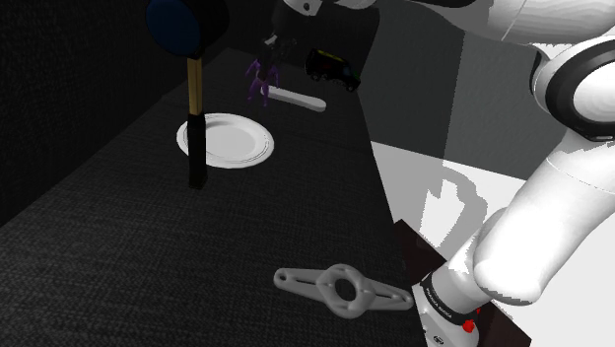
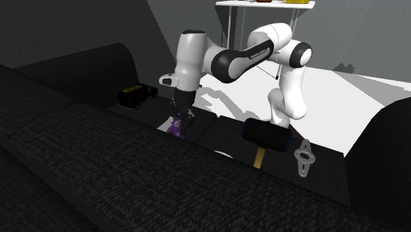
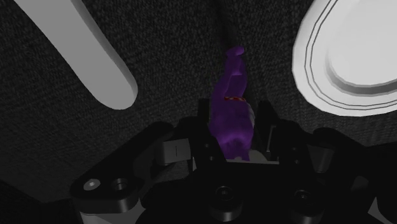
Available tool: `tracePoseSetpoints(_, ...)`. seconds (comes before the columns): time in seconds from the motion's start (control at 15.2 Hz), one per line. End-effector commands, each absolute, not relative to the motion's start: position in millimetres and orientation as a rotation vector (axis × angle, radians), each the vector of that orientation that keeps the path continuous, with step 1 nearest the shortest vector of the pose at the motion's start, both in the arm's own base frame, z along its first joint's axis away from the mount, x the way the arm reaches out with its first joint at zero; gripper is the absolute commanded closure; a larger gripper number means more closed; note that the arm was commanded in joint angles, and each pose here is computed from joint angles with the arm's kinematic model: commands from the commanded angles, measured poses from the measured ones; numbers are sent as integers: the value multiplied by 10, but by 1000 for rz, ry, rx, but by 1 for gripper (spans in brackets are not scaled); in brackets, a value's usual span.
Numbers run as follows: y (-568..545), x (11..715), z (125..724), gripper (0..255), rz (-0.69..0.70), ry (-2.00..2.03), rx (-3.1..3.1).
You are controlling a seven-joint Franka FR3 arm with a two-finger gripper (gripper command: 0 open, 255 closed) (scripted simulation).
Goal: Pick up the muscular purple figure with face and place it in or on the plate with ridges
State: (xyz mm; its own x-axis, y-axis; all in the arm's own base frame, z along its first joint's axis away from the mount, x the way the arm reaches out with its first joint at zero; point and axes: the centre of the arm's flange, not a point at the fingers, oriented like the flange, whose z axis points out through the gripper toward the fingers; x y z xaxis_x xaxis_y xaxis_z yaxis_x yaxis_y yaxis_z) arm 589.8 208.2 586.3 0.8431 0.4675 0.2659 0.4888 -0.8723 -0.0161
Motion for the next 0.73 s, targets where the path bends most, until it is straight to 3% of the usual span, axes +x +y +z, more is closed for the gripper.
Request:
tracePoseSetpoints(0.0,2080,5906,5972,255,-391,-763,-2936)
tracePoseSetpoints(0.66,2283,5738,6399,255,-391,-763,-2936)
